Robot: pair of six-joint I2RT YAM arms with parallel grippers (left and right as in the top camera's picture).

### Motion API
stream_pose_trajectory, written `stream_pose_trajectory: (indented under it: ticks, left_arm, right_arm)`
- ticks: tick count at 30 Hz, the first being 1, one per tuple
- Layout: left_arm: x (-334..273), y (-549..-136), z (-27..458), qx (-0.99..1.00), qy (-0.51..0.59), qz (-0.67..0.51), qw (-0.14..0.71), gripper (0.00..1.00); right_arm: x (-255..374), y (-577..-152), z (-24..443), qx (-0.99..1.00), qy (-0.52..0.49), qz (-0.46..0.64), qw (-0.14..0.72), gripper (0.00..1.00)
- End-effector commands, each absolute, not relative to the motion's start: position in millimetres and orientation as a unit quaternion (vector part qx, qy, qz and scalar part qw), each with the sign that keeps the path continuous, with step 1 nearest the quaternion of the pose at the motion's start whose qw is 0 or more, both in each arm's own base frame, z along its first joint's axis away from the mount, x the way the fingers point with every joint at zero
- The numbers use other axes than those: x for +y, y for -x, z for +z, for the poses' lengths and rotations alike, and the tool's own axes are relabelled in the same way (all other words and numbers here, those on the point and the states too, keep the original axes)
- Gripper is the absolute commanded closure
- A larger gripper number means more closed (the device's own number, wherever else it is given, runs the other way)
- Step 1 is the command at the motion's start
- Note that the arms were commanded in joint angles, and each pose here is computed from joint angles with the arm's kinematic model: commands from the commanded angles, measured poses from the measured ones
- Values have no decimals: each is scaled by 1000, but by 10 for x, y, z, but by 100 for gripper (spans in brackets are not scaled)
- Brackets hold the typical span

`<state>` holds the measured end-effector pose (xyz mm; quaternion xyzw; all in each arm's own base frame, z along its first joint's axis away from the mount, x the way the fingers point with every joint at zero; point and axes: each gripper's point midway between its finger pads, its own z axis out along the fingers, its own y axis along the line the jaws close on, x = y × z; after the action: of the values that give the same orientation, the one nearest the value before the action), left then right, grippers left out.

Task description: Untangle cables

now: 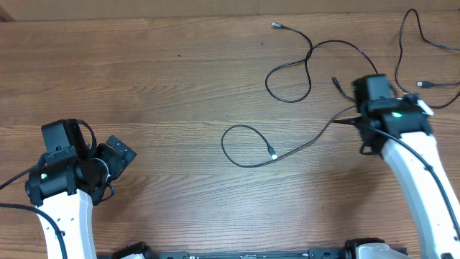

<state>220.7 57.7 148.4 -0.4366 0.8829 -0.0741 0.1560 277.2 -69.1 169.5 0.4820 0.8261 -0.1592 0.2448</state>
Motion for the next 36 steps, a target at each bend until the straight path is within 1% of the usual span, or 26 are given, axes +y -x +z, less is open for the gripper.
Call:
stream_pose_trajectory:
  ticks: [1,4,8,13,16,22,25,26,28,31,33,36]
  left_arm:
    - [602,-2189,1471,880,444,-69,156,0]
    - [602,-2190,1471,880,444,-69,156,0]
    - [602,-2189,1471,880,444,-69,156,0]
    - [602,-2189,1471,880,444,-69,156,0]
    - [602,-2189,1471,880,444,-69,156,1]
    - [602,-2189,1471,880,444,-69,156,1]
    - [602,-2190,1471,880,444,-69,156,0]
    - [602,-2189,1471,880,444,-69,156,1]
    - [602,-2189,1471,880,444,-69,156,1]
    - [602,-2189,1471,880,444,-69,156,0]
    - [602,-2190,1471,880,444,-69,156,0]
    - [602,-2189,1471,880,444,-69,156,1]
  right_arm:
    - [-1150,-2635,2031,772,-530,-189,295,96]
    - [-1469,-2533,2186,735,-566,-194,318,96]
    - [-1905,-2468,2363,706,-581,-212,345,96]
    - [-2297,-2446,2386,666,-628,-172,364,96]
    - [-2549,-2440,2414,655,-632,-167,378,96]
    - [-2972,-2363,2573,653,-605,-201,409,95]
    - [-3005,-2431,2559,659,-598,-185,417,94]
    - [-2976,-2431,2493,667,-599,-179,405,96]
    - [-2894,-2434,2338,682,-604,-163,379,96]
    - [-2762,-2375,2100,674,-644,-138,334,96]
    - [-2589,-2373,1959,682,-658,-107,302,96]
    - [-2301,-2440,1822,710,-650,-54,266,96]
